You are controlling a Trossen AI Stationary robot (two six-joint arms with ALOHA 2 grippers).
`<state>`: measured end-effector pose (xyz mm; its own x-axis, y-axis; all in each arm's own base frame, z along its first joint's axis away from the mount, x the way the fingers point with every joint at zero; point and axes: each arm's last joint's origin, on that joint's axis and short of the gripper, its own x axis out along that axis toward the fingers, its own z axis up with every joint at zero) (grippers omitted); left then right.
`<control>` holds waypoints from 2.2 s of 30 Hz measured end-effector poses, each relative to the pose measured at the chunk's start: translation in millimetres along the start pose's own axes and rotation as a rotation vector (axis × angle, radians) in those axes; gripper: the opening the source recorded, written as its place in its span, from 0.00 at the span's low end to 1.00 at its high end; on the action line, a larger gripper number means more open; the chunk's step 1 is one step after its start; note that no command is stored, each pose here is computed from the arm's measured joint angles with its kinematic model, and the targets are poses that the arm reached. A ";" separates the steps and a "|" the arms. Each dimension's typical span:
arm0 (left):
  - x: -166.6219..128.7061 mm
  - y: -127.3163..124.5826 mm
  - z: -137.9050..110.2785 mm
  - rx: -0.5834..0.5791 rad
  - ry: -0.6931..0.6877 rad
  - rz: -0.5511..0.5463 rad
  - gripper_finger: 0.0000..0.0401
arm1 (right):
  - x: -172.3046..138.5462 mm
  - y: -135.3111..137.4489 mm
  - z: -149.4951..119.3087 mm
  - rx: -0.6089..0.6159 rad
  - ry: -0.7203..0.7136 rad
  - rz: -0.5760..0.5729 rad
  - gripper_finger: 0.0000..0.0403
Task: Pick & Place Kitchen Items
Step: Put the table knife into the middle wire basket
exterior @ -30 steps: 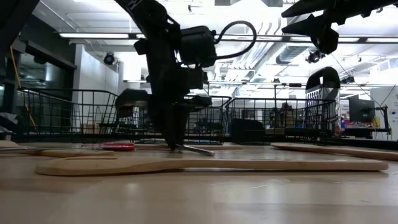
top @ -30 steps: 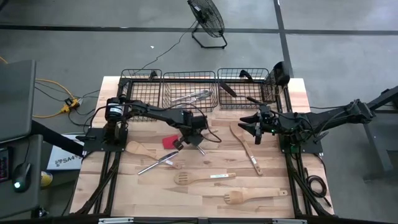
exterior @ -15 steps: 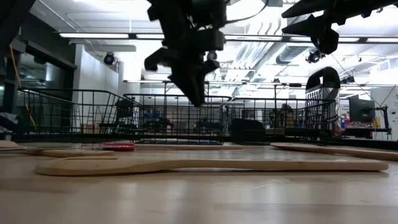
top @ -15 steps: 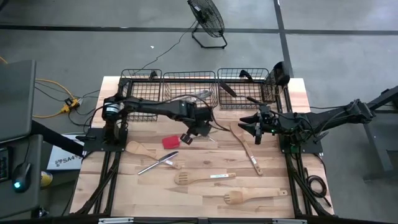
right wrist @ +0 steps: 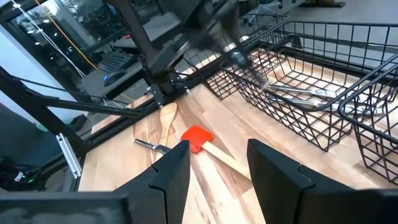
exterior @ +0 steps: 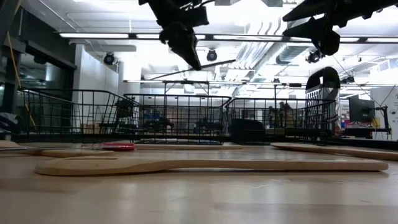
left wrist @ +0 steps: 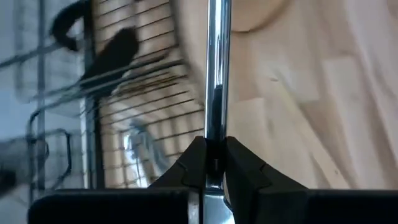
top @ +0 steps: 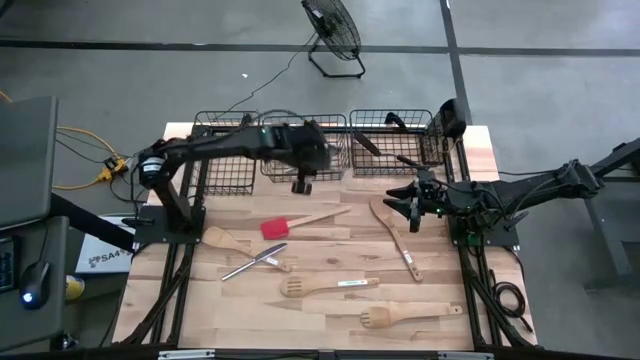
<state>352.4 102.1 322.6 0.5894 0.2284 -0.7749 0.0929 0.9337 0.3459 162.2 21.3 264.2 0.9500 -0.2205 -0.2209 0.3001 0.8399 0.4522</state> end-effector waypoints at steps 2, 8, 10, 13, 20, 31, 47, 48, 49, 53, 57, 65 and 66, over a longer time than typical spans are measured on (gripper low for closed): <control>-0.7 15.2 -6.2 -0.080 -0.008 0.037 0.08 | -0.1 0.0 0.1 0.000 -0.001 0.000 0.38; 5.4 60.3 -28.6 -0.320 -0.025 0.141 0.08 | -0.1 -0.5 0.4 0.000 -0.012 -0.017 0.38; 9.2 72.2 -39.7 -0.391 -0.009 0.146 0.08 | -0.1 -0.7 0.5 0.001 -0.015 -0.022 0.38; 15.3 89.3 -50.4 -0.479 -0.034 0.146 0.08 | -0.1 -0.9 0.6 0.017 -0.019 -0.029 0.38; 46.6 102.8 -74.9 -0.606 0.050 0.100 0.08 | -0.1 -0.6 0.5 0.023 -0.016 -0.021 0.38; 92.7 100.5 -90.1 -0.631 0.142 0.055 0.08 | -0.1 -0.7 0.5 0.019 -0.016 -0.022 0.38; 132.8 94.5 -105.5 -0.651 0.226 0.028 0.08 | -0.2 -1.1 -0.1 0.012 -0.010 -0.026 0.38; 132.7 95.1 -105.1 -0.660 0.221 0.034 0.08 | -0.1 -1.1 0.0 0.013 -0.012 -0.029 0.38; 132.7 95.1 -105.1 -0.663 0.221 0.036 0.08 | -0.1 -1.3 0.0 0.016 -0.015 -0.034 0.38; 132.4 94.0 -106.3 -0.672 0.236 0.027 0.08 | -0.2 -1.7 0.3 0.019 -0.023 -0.046 0.38; 131.9 92.2 -107.7 -0.683 0.255 0.011 0.08 | -0.2 -1.7 0.2 0.022 -0.023 -0.046 0.38; 130.5 94.2 -113.2 -0.703 0.272 -0.014 0.08 | -0.1 -1.8 0.2 0.029 -0.025 -0.048 0.38; 130.2 95.3 -114.3 -0.709 0.267 -0.023 0.08 | -0.1 -1.8 0.2 0.034 -0.024 -0.048 0.38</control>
<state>346.3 252.3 194.2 0.3706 0.1820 -0.9108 -0.4886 0.8722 -0.0245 161.6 19.8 263.6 0.9362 -0.2725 -0.2220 0.3476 0.8110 0.4706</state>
